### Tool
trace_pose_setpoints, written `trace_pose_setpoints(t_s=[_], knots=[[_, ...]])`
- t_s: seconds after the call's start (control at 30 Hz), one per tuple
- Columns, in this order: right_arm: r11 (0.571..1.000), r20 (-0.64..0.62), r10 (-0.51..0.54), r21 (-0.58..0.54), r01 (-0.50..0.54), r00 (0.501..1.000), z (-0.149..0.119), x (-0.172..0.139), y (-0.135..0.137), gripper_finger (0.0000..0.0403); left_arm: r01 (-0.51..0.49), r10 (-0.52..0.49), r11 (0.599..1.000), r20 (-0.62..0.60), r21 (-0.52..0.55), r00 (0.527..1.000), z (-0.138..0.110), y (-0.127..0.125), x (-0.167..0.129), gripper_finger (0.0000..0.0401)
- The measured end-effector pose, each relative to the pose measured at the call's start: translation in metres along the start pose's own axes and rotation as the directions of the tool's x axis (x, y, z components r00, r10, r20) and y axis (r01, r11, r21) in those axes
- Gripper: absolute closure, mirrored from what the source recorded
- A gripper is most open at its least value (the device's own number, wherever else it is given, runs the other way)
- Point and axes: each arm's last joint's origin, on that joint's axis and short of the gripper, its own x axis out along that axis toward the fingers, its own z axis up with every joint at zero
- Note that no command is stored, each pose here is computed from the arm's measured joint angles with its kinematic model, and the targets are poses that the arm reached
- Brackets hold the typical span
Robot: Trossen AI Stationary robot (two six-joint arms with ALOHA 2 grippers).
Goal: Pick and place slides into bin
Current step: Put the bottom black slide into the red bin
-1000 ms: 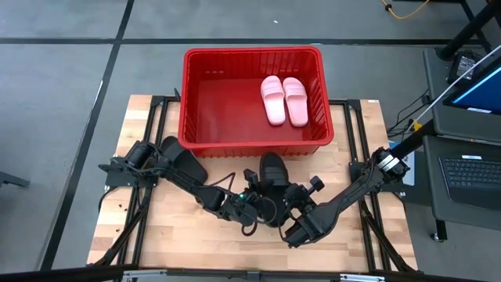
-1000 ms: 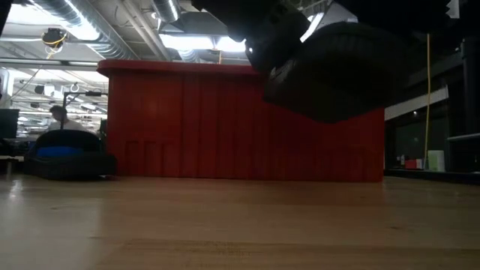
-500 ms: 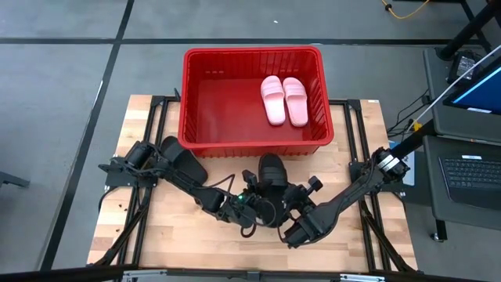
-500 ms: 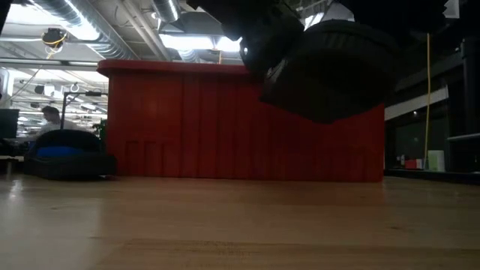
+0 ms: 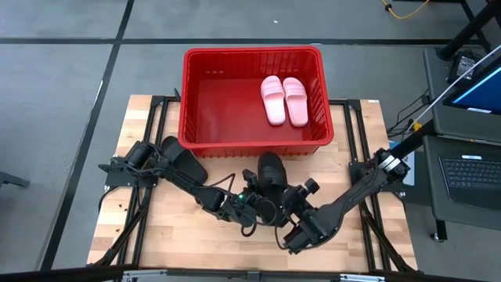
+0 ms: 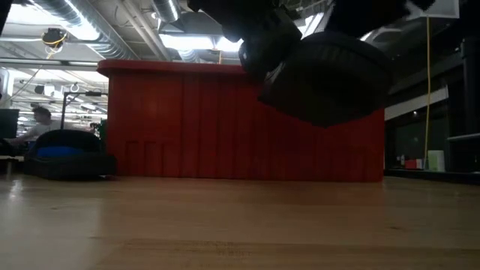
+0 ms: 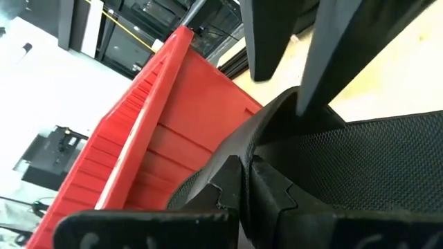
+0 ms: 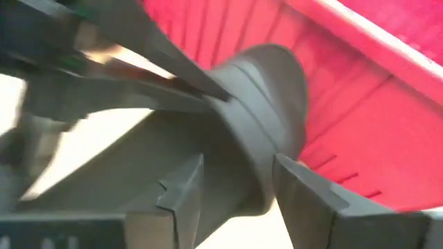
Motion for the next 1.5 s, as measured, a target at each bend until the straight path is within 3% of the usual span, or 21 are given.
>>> trace_pose_setpoints(t_s=[0.27,0.4,0.6,0.67,1.17,1.3,1.5], knots=[[0.997,0.015,0.081,0.011,-0.081,0.997,0.01,-0.025,0.006,0.0241,-0.046,0.046,0.998,-0.008,0.043,0.999,0.004,0.007,-0.007,0.0395],[0.996,0.016,0.091,-0.002,-0.091,0.996,0.008,-0.03,0.006,0.0286,-0.069,0.07,0.994,-0.003,0.08,0.998,0.009,0.011,-0.02,0.0395],[0.992,0.014,0.125,-0.028,-0.125,0.992,0.004,-0.047,0.0,0.0388,-0.122,0.123,0.987,-0.001,0.104,0.992,0.018,0.029,-0.04,0.0394],[0.99,0.022,0.14,-0.032,-0.139,0.99,0.002,-0.052,0.0,0.0394,-0.123,0.123,0.987,0.003,0.1,0.992,0.02,0.038,-0.047,0.0394],[0.993,0.034,0.115,-0.033,-0.114,0.993,0.0,-0.055,-0.005,0.0389,-0.109,0.108,0.994,0.032,0.022,0.994,0.02,0.156,-0.086,0.0394],[0.995,0.101,0.07,-0.074,-0.062,0.992,0.004,-0.053,-0.012,0.0398,-0.075,0.075,0.997,0.057,-0.002,0.996,0.013,0.192,-0.081,0.0395],[0.994,0.155,-0.008,-0.106,0.025,0.988,0.023,-0.046,-0.032,0.0399,-0.102,0.103,0.994,0.032,-0.033,0.994,-0.004,0.237,-0.058,0.0396]])
